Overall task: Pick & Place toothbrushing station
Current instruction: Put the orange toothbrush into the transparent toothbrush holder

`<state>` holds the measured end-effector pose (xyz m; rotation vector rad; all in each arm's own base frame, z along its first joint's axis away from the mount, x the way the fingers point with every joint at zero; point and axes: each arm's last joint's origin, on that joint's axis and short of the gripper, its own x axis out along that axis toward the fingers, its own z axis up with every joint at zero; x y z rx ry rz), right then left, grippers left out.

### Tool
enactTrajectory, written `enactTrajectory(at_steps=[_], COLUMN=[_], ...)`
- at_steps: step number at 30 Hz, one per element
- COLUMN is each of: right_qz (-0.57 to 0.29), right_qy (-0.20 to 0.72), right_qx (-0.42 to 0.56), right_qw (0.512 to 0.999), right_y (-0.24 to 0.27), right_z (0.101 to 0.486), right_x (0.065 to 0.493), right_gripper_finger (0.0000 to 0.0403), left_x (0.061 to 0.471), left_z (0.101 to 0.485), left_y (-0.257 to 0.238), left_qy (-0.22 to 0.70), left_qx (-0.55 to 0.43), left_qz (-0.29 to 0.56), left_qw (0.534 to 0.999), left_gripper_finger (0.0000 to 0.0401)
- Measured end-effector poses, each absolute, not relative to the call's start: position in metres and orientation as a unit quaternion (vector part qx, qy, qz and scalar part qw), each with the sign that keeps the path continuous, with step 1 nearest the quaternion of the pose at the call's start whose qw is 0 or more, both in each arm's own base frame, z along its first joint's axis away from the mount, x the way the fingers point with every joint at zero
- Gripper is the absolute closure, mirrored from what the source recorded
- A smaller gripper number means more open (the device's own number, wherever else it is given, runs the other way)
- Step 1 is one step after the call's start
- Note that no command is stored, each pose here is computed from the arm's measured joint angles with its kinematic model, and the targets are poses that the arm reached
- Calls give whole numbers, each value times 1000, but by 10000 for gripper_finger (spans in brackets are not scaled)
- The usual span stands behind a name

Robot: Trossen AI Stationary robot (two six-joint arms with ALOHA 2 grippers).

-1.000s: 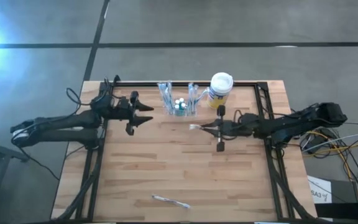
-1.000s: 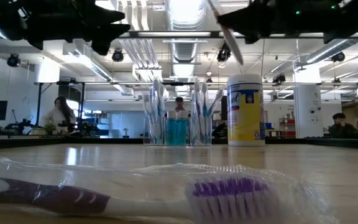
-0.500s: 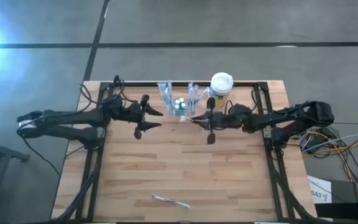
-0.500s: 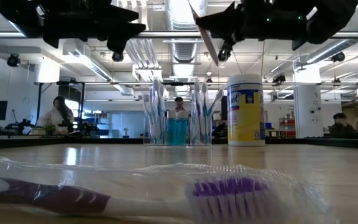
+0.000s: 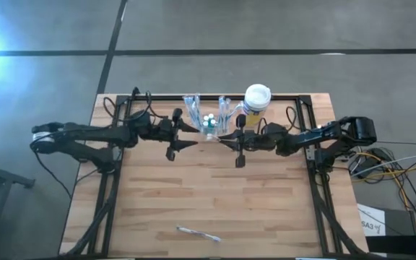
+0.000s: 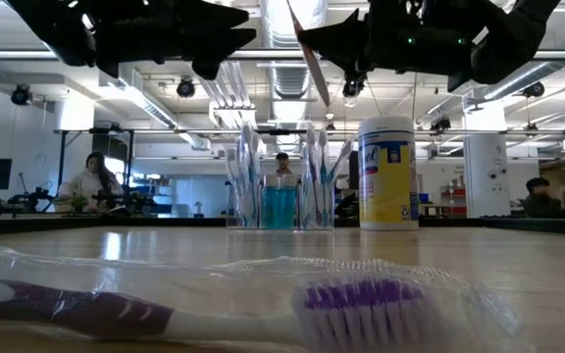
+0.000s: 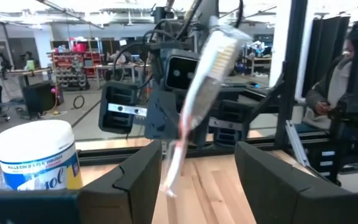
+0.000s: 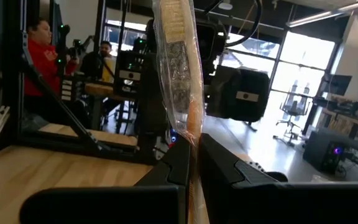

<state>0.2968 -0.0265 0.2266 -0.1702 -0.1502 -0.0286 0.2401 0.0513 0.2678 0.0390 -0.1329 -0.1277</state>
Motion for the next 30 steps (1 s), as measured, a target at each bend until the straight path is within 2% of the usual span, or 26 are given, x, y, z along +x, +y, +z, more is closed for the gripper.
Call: enactTrajectory(at_steps=[14,21,30], right_qz=[-16,-15,-16], right_qy=[-76,-72,-73], right_qx=[-80,-80,-81], right_qw=[994,994,994], right_y=[-27,-27,-27], right_z=[227,225,226], right_x=[304,305,305], right_gripper_finger=[390,390,390], left_x=[280,292,296], left_z=[271,265,266], left_y=[57,58,56], left_qy=[-53,-41,-72], left_qx=[27,27,36], left_qz=[-61,-67,-78], left_qw=[996,997,994], left_gripper_finger=[192,192,193])
